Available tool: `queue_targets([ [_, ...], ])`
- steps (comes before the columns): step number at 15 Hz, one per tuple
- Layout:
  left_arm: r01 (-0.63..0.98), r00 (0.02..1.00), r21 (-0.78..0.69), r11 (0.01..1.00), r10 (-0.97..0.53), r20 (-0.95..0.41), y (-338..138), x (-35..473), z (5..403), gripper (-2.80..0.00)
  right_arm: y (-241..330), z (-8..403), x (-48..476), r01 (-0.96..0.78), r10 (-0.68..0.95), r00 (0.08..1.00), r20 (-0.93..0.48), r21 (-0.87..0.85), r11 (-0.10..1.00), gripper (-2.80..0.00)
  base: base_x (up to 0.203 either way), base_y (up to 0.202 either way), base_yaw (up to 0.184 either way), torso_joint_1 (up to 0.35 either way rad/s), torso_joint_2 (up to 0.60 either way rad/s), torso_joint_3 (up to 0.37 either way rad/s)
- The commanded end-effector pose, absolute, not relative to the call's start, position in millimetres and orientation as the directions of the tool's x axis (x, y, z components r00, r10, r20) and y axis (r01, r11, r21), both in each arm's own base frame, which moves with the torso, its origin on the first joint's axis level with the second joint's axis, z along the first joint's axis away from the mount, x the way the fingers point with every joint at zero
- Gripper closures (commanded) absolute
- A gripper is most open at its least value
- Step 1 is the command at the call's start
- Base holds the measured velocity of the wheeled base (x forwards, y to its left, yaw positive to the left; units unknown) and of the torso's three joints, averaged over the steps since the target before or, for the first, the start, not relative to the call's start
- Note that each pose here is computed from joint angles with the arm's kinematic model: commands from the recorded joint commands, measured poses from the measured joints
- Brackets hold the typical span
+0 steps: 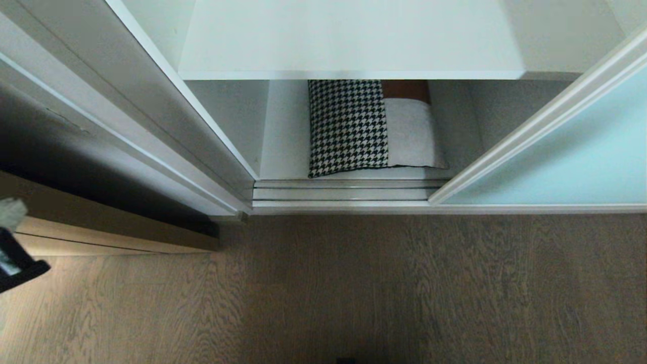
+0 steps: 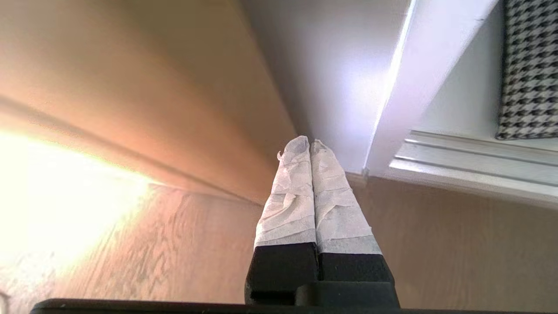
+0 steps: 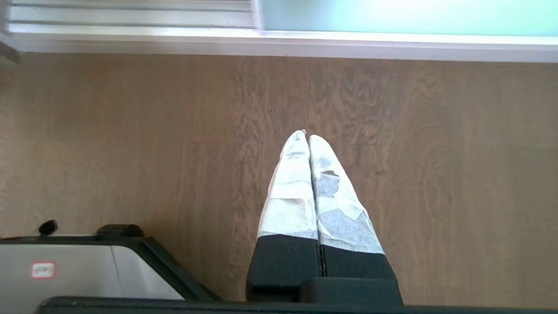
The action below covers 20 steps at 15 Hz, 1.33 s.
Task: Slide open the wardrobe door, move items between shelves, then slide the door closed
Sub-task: Open the door
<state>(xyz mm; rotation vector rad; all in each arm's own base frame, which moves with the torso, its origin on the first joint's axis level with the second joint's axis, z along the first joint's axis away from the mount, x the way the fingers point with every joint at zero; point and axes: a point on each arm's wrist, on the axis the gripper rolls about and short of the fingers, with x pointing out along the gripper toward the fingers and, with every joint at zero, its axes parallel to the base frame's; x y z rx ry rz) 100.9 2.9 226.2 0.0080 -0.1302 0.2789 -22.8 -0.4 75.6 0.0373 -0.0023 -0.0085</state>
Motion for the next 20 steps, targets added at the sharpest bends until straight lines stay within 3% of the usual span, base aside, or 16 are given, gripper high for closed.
queue_targets([
  [1,-0.272,0.939,-0.038,0.961,0.274,0.205,5,61,230,0.00,0,76,-23,0.009,-0.009,1.000,0.003,0.035,0.999,0.00,0.000,0.000,0.000,0.000,0.00,0.000],
  [5,-0.240,0.941,-0.048,0.970,0.244,0.234,6,12,234,0.00,0,76,-23,0.009,-0.009,1.000,0.003,0.037,0.999,0.00,0.000,0.000,0.000,0.000,0.00,0.000],
  [11,-0.246,0.954,-0.035,0.969,0.249,0.170,7,-47,181,0.00,0,76,-23,0.009,-0.009,1.000,0.003,0.035,0.999,0.00,0.000,0.000,0.000,0.000,0.00,0.000],
  [20,-0.230,0.972,-0.009,0.973,0.230,0.053,5,-32,98,0.00,0,76,-23,0.009,-0.009,1.000,0.003,0.035,0.999,0.00,0.000,0.000,0.000,0.000,0.00,0.000],
])
